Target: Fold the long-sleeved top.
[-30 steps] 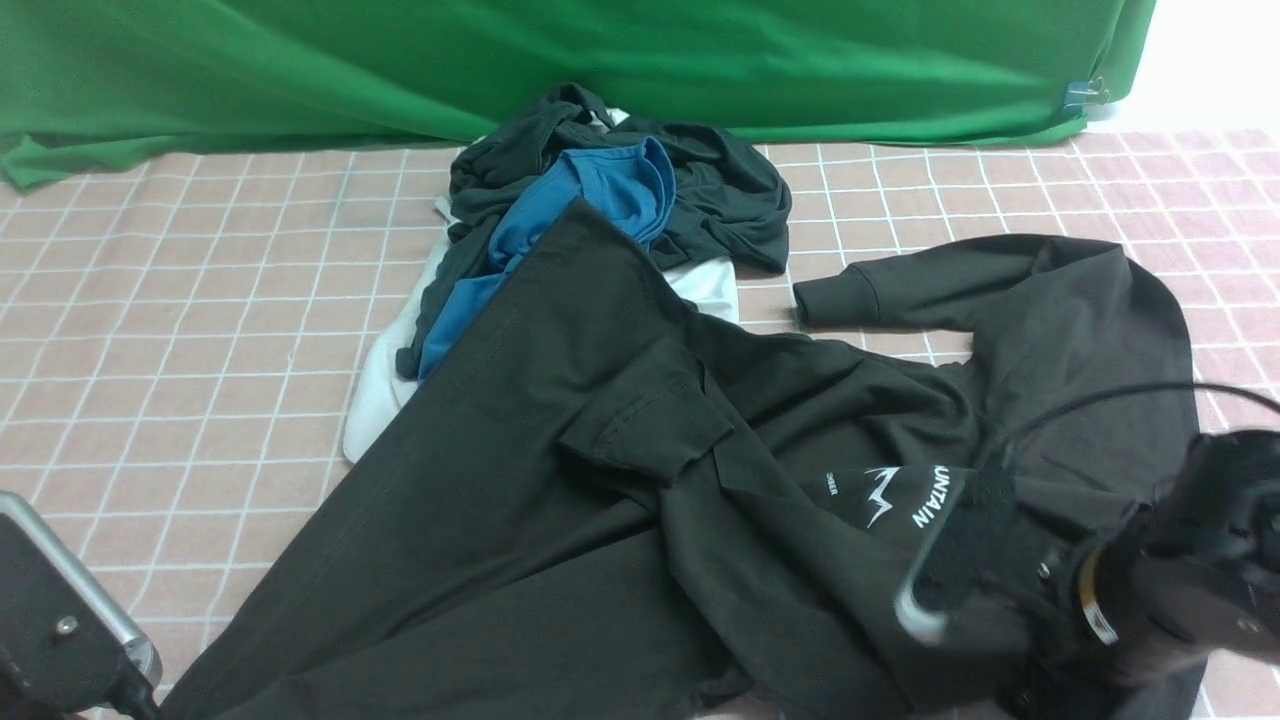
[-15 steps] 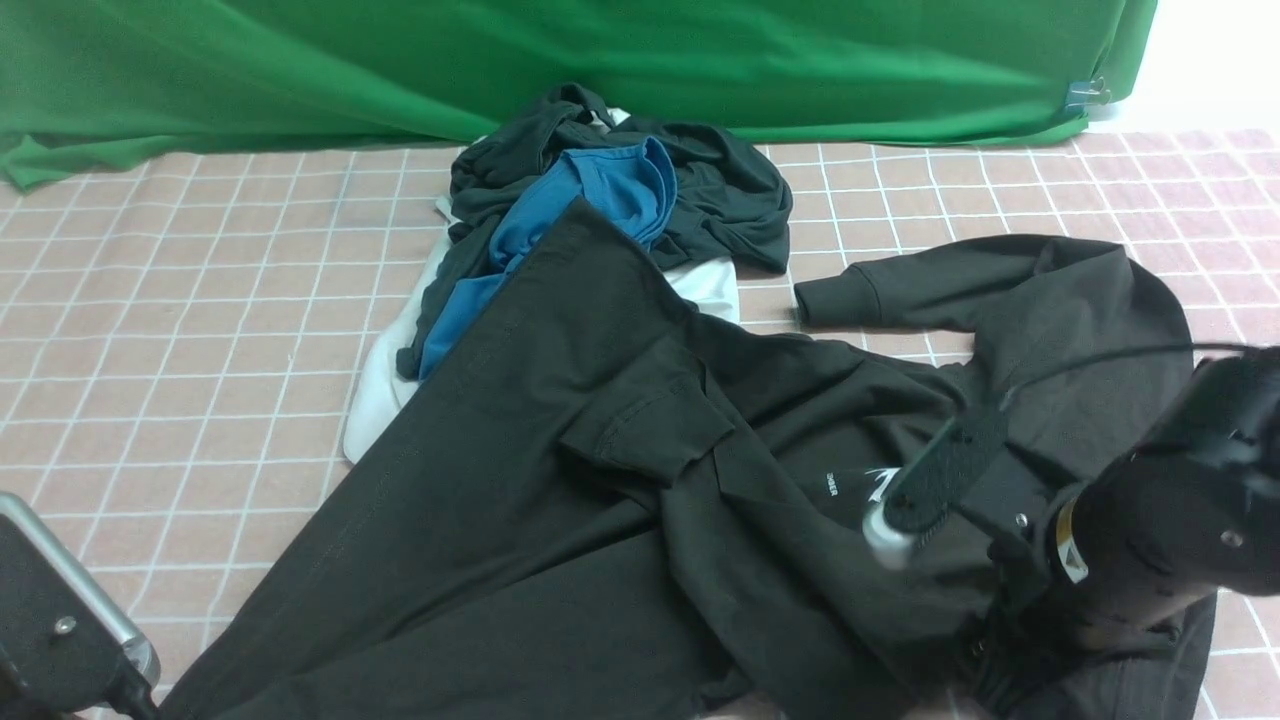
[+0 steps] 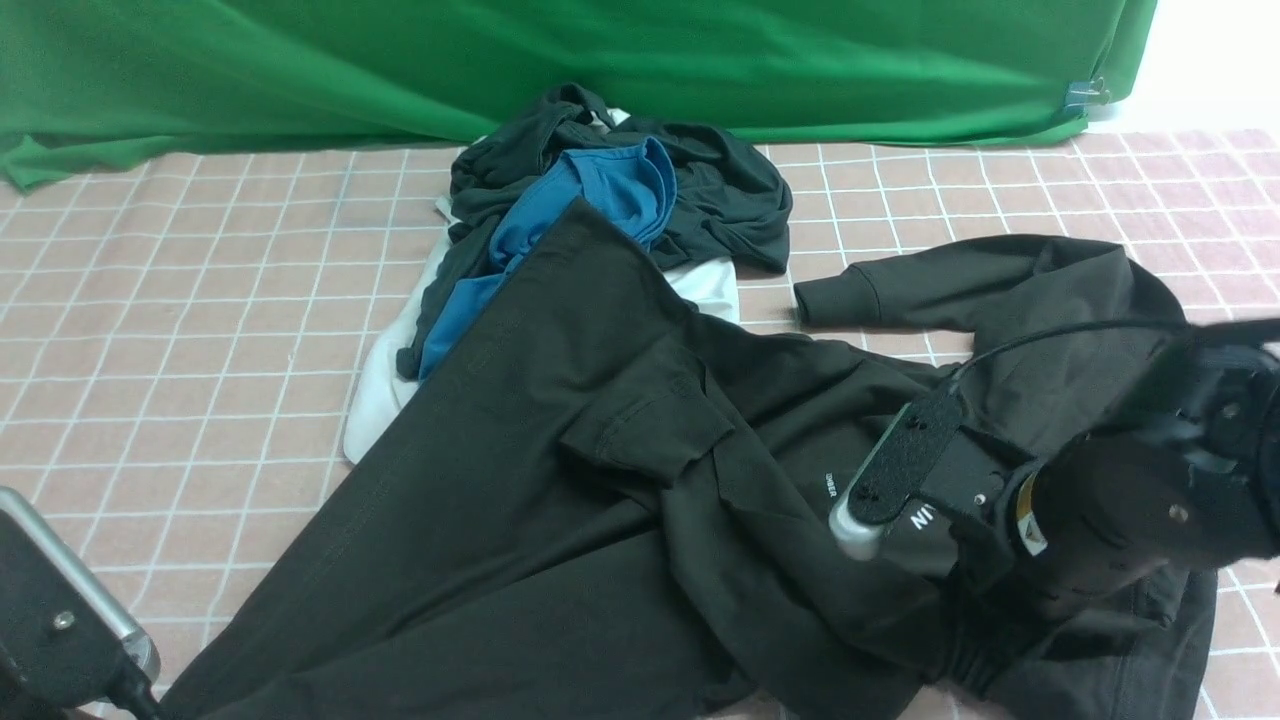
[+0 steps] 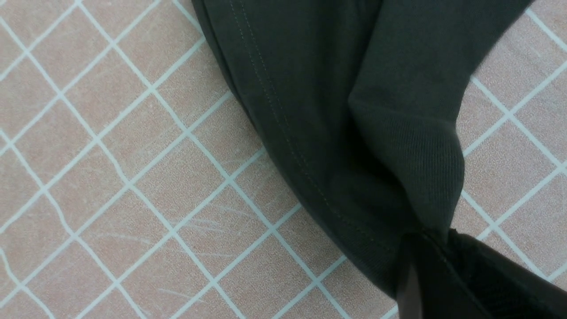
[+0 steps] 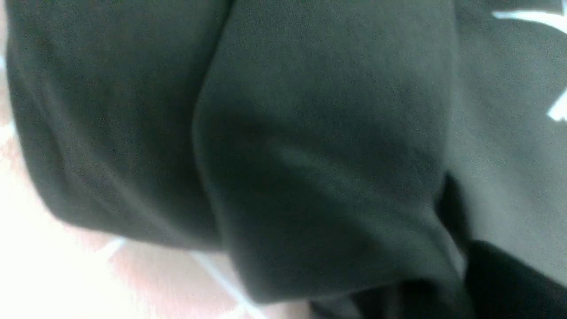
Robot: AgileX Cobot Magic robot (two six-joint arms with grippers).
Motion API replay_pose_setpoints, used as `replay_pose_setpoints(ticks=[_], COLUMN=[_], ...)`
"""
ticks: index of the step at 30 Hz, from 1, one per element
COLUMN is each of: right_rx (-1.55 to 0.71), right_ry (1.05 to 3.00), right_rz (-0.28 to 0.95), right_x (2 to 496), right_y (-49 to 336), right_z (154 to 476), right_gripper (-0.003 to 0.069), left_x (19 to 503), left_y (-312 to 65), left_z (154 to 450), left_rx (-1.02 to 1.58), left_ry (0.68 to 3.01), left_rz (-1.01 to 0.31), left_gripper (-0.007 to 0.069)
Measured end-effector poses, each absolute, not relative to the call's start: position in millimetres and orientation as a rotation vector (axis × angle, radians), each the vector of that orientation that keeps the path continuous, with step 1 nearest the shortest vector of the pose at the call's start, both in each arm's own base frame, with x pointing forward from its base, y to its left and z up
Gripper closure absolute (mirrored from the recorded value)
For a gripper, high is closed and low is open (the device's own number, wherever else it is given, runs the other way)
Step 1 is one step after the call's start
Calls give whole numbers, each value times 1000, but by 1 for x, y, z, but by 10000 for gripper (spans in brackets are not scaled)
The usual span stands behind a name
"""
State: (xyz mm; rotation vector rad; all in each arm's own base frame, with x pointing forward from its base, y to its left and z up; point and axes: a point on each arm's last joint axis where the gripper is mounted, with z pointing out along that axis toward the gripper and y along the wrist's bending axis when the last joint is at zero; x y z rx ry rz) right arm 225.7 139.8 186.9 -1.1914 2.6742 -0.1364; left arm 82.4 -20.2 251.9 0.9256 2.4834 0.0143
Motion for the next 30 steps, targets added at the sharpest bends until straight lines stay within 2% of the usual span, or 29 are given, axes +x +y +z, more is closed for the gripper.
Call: replay_pose_setpoints(ticks=[1,2,5,7,10,11,12,14,19,21,23,24,26,27,28,29,30], right_rx=[-1193,-1185,-1119,-1049,-953,-950,-941,-943,-976,-974,-956,-953,-877,-873,-872,-879,-891], right_ry=[2678,2680,2688,2706,2792,2802,2839,2860,2935,2930,2922,2924,2960,2965,2967,2976,2978], right_rz=[-147,-145,-82,22,259,273,384,450,493,511,537,539,568,566,564,546,511], right_x=[224,223,213,200,174,173,157,142,105,94,86,86,80,80,80,79,80], right_y=[138,137,134,132,133,134,138,143,161,169,176,176,180,180,179,178,177], right_z=[196,202,229,247,266,266,274,277,262,257,256,255,256,255,255,255,256], right_gripper=[578,601,612,612,612,612,612,612,589,549,477,468,287,251,251,169,133], left_x=[82,82,83,84,87,87,88,88,88,88,88,88,88,88,88,87,87], left_y=[-20,-20,-20,-19,-17,-17,-16,-15,-13,-13,-13,-13,-13,-13,-13,-13,-13], left_z=[252,252,257,264,277,278,284,286,288,288,288,288,288,287,287,287,287], left_rx=[926,926,924,922,917,916,915,909,896,896,896,896,897,898,898,900,902], left_ry=[2483,2483,2470,2451,2414,2411,2396,2391,2393,2394,2394,2394,2397,2400,2401,2408,2412], left_rz=[14,14,25,47,98,98,126,143,158,166,166,166,165,164,164,162,161], left_gripper=[592,592,592,592,592,592,592,592,592,592,592,592,592,592,592,592,592])
